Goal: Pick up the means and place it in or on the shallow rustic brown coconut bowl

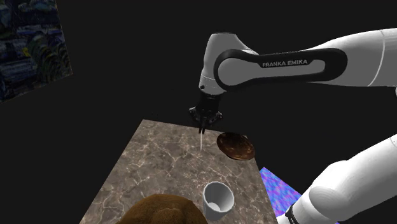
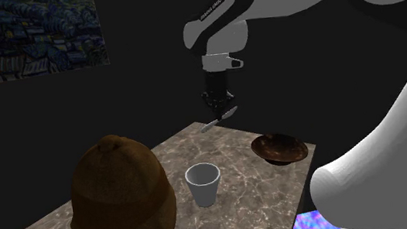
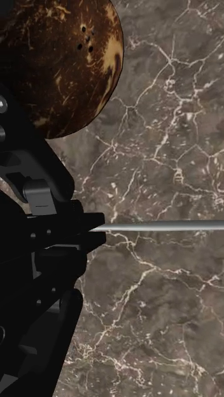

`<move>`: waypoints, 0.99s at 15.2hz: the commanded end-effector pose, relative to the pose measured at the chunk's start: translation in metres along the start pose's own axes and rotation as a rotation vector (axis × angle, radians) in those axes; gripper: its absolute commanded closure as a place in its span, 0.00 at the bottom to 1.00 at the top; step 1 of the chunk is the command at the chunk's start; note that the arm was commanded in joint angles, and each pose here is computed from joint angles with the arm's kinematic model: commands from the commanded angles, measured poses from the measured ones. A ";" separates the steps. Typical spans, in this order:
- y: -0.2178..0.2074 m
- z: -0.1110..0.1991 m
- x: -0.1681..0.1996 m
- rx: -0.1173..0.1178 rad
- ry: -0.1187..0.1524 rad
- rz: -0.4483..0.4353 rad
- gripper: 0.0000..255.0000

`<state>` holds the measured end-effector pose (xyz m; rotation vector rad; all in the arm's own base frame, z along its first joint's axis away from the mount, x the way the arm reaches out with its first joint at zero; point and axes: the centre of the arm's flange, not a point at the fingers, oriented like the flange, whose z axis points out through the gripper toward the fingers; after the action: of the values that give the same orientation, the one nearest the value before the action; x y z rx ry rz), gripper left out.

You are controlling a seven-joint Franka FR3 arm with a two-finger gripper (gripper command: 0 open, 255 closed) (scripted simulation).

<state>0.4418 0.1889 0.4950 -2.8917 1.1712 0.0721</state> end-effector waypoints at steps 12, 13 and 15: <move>0.166 -0.010 0.058 0.001 -0.001 -0.001 1.00; 0.179 -0.010 0.062 0.001 -0.001 -0.001 1.00; 0.188 -0.006 0.065 0.001 -0.001 -0.001 1.00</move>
<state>0.3608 0.0163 0.4994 -2.8909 1.1702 0.0723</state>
